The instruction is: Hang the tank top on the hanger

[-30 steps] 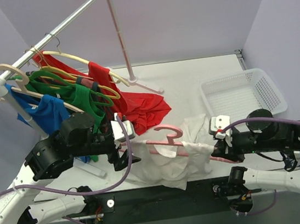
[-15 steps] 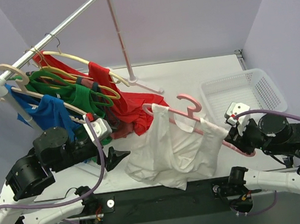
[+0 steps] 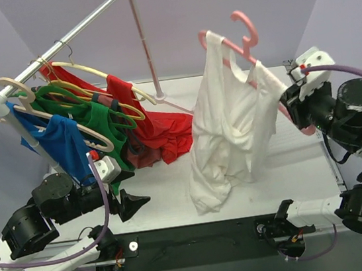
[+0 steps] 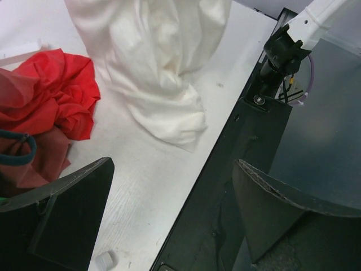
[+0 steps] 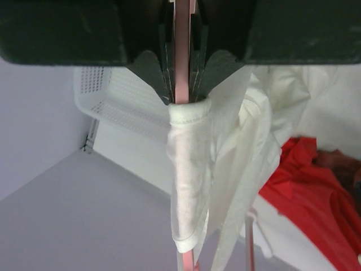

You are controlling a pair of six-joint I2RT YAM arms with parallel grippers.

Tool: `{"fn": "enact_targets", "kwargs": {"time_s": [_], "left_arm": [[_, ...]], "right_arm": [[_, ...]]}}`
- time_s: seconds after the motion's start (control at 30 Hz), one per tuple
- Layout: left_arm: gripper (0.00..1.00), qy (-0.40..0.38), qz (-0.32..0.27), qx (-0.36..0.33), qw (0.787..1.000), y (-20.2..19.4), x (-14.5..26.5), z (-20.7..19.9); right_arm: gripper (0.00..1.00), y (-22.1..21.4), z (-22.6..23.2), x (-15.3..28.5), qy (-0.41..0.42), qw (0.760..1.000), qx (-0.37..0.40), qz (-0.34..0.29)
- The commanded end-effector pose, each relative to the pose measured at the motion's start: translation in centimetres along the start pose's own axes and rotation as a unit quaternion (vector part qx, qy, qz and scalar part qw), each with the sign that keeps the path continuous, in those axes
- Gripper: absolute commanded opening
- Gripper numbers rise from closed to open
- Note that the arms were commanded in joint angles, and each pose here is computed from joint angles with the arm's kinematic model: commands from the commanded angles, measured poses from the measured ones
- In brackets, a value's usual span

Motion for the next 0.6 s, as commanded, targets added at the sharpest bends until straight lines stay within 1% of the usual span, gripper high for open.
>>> {"fn": "enact_targets", "kwargs": {"time_s": [0.0,0.03,0.1,0.2,0.23,0.33,0.37,0.4,0.43,0.5,0.57], "left_arm": [[0.97,-0.005,-0.007,0.022,1.0,0.0,-0.6,-0.3],[0.97,-0.006,-0.007,0.023,1.0,0.0,-0.6,-0.3],[0.97,-0.007,-0.006,0.026,1.0,-0.3,-0.7,-0.3],[0.97,-0.006,-0.005,0.03,1.0,-0.8,-0.5,-0.3],[0.97,-0.007,-0.006,0.031,0.999,-0.9,-0.4,-0.4],[0.97,-0.006,-0.012,0.038,0.999,-1.1,0.0,-0.5],[0.97,-0.004,-0.016,0.042,0.999,-1.1,0.2,-0.5],[0.97,-0.003,-0.016,0.045,0.999,-1.3,0.3,-0.4],[0.97,-0.002,-0.02,0.049,0.999,-1.4,0.4,-0.5],[0.97,-0.002,-0.019,0.055,0.998,-1.9,0.4,-0.5],[0.97,-0.002,-0.027,0.063,0.998,-2.0,0.7,-0.6]], "right_arm": [[0.0,6.1,-3.2,0.8,-0.062,0.994,-0.013,-0.084],[0.0,6.9,-2.4,-0.7,-0.06,0.995,-0.009,-0.078],[0.0,8.1,-2.5,-1.3,-0.068,0.994,-0.014,-0.089],[0.0,10.4,-2.5,-2.5,-0.079,0.989,-0.031,-0.121],[0.0,11.5,-2.4,-2.8,-0.081,0.986,-0.041,-0.141],[0.0,13.2,-1.9,-4.1,-0.077,0.982,-0.045,-0.164],[0.0,13.3,-1.7,-4.7,-0.074,0.983,-0.044,-0.163],[0.0,13.4,-0.5,-6.2,-0.053,0.985,-0.046,-0.156],[0.0,13.1,-0.6,-6.9,-0.052,0.986,-0.049,-0.151],[0.0,12.1,1.2,-9.4,-0.014,0.991,-0.05,-0.126],[0.0,11.0,1.4,-11.4,-0.002,0.992,-0.073,-0.104]]}}
Point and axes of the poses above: each gripper's point midway between its finger pads, its own x axis back along the fingers, its own z axis along the line the jaws close on, y = z × x, the point moved 1 cm from there along x, back along the fingers, and after that the axes turned 5 degrees about -x, right-handed, at the moved point
